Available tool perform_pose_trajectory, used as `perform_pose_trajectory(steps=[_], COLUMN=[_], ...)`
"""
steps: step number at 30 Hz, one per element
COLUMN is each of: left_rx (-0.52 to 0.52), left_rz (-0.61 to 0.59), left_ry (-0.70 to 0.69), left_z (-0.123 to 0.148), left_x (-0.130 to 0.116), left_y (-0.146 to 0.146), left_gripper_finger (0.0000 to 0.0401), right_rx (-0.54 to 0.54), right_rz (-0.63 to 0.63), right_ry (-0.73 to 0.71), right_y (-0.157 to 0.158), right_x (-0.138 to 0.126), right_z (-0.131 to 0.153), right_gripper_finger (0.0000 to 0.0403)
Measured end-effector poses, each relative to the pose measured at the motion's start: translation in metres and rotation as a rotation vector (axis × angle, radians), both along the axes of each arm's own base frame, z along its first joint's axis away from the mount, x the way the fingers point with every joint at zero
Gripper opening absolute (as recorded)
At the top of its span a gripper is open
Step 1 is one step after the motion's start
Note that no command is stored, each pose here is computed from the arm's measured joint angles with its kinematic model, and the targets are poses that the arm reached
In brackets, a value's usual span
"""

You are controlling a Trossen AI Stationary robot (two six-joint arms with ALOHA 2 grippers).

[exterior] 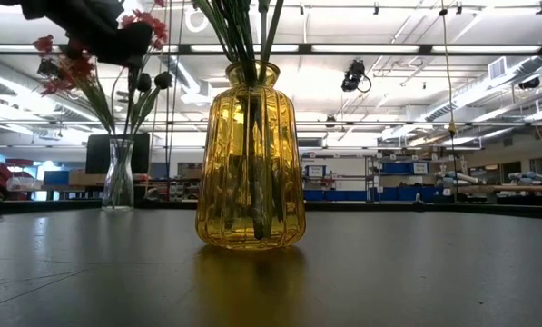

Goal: Sort flowers into vase by color
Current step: Put the orange flowers into the transparent vase

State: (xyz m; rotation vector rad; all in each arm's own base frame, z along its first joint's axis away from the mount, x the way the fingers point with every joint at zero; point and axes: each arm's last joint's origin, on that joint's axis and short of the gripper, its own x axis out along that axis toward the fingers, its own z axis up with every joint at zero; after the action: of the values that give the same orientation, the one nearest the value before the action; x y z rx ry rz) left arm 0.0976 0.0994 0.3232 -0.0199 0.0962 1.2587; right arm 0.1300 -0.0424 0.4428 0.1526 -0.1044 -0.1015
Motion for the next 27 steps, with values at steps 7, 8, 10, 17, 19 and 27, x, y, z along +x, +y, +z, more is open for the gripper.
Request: perform_pose_trajectory(steps=[7,8,10,17,19,27], left_rx=[-0.035,-0.037,-0.04,-0.138,-0.159,-0.314], left_rz=[0.046,0.047,0.047,0.066,0.067,-0.076], left_ry=[-0.081,-0.079,-0.079,-0.119,-0.134,-0.207], left_z=[-0.001,-0.001,-0.002,-0.011,-0.012,-0.021], left_x=[-0.004,-0.004,-0.004,-0.005,-0.005,-0.002], left_y=[0.003,0.003,0.003,0.002,0.002,-0.001], left_gripper_finger=[0.0113,0.0125,0.0151,0.0243,0.0264,0.0301], right_rx=[0.0,0.0,0.0,0.0,0.0,0.0], right_rz=[0.0,0.0,0.0,0.0,0.0,0.0], right_ry=[0.0,0.0,0.0,0.0,0.0,0.0], right_y=[0.0,0.0,0.0,0.0,0.0,0.0], right_x=[0.0,0.0,0.0,0.0,0.0,0.0], right_z=[0.0,0.0,0.0,0.0,0.0,0.0], right_gripper_finger=[0.0176,0.0176,0.0176,0.0176,0.0176,0.0176])
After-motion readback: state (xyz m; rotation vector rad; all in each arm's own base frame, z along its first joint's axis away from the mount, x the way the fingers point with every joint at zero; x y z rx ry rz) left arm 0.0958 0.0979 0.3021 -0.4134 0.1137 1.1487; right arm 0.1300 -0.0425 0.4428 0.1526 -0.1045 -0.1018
